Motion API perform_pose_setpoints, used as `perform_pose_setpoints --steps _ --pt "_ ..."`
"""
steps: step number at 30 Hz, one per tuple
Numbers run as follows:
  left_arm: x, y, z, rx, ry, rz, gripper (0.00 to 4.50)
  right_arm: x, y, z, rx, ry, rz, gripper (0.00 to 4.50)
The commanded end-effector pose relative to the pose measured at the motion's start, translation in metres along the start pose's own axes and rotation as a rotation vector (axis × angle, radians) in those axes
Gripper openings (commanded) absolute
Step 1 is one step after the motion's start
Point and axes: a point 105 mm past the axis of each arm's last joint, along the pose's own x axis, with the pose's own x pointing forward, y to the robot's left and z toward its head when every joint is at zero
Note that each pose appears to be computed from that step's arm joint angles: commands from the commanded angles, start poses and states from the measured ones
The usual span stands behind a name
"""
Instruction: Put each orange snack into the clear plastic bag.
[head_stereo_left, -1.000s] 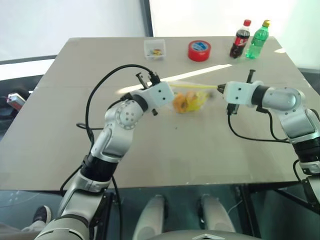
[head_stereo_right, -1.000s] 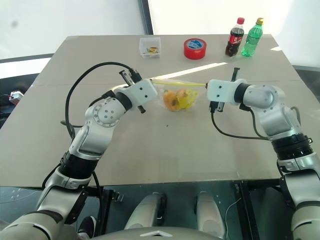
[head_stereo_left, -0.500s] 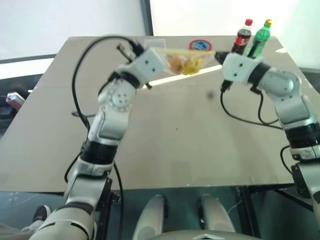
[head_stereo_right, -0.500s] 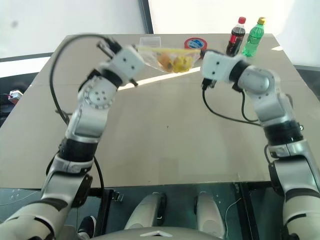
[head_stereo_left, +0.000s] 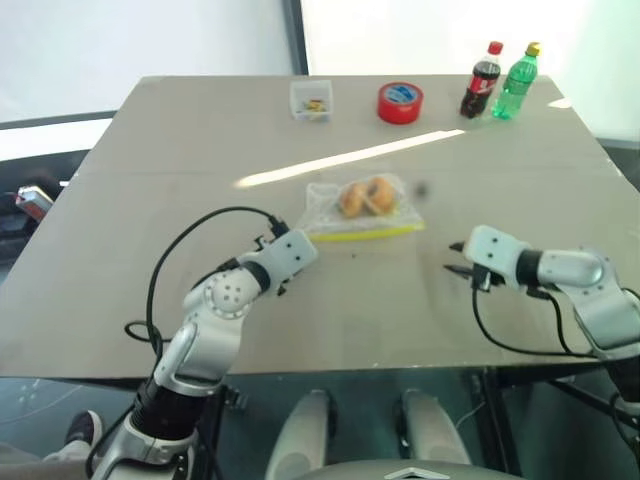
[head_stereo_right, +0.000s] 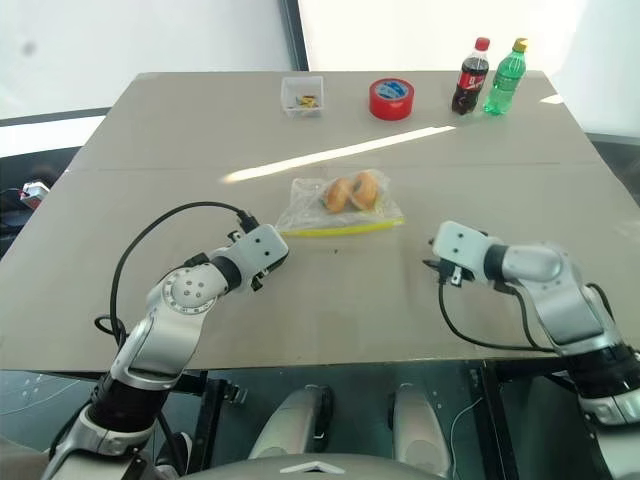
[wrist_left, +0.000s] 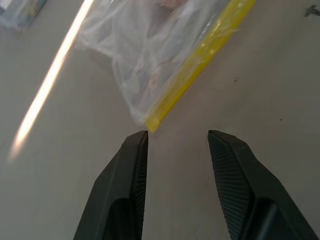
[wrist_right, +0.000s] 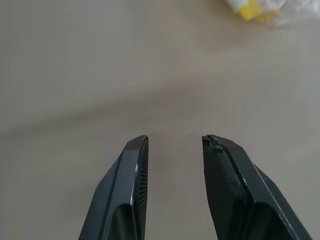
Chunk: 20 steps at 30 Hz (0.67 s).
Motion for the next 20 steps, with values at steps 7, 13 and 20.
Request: perform_pose_setpoints --steps 7,13,20 --pt "-0.071 0.024 0.01 -0.364 -0.236 -0.159 2.04 -0.067 -0.029 0.0 0.21 -0.217 -0.077 1.77" --pt "-0.084 0.027 0.004 -0.365 -0.223 -0.181 2.04 -0.086 -0.037 -0.005 0.245 -0.225 -0.082 1.77" --pt "-0.085 0.023 0.004 -0.37 -0.204 -0.191 2.04 -0.088 -0.037 -0.006 0.244 -0.21 -0.083 1.77"
